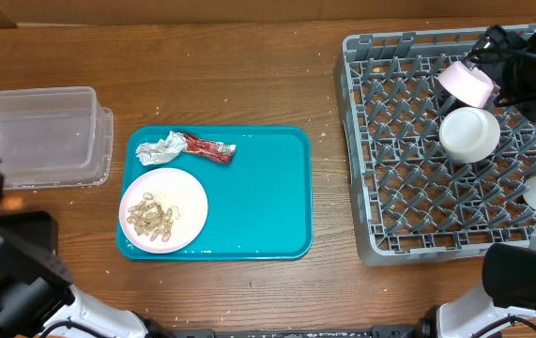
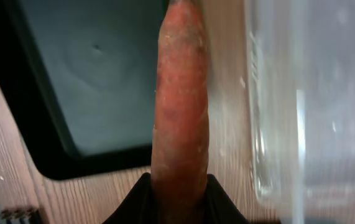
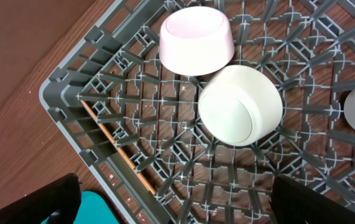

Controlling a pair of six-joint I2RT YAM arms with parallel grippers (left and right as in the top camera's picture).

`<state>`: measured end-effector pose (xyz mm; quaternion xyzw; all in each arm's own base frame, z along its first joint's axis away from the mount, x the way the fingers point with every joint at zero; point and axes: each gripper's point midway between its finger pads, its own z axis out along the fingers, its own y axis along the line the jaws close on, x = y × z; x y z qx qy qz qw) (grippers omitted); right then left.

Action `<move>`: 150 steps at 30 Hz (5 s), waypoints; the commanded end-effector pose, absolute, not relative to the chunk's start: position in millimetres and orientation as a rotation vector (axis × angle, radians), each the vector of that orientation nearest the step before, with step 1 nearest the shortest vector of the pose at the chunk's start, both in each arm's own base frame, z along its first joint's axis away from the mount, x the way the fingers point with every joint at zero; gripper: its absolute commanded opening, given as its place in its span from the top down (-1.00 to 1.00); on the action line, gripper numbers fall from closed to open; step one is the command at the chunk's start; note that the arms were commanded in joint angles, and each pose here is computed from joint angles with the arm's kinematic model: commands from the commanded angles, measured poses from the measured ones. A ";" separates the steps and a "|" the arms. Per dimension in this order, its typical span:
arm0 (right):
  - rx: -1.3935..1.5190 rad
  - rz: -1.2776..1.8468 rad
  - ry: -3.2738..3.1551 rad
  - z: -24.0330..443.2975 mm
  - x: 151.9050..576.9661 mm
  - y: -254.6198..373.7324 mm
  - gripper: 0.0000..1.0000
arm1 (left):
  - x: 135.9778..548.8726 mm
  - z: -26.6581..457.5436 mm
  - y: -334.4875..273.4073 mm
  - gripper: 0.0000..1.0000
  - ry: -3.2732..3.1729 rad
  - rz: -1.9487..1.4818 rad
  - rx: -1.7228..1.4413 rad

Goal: Sort waste into correct bins and load items into the dishwasher
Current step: 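Carry the carrot left and drop it onto the black tray, then reach the left gripper to the white plate and grip its rim, then lift the plate with the left gripper and move it over the black tray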

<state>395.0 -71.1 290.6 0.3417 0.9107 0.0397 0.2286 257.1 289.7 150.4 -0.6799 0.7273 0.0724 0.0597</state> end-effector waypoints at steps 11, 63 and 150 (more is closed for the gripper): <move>0.942 0.113 2.494 293.8 395.2 -72.2 -1.00 | 170.8 56.2 317.9 0.68 1.911 0.246 -2.416; 0.942 0.113 2.494 293.8 395.2 -72.2 -1.00 | 350.4 133.3 -84.3 -0.95 3.067 -0.106 -0.379; 0.942 0.113 2.494 293.8 395.2 -72.2 -1.00 | 303.6 72.4 -64.8 0.92 3.061 0.466 -0.386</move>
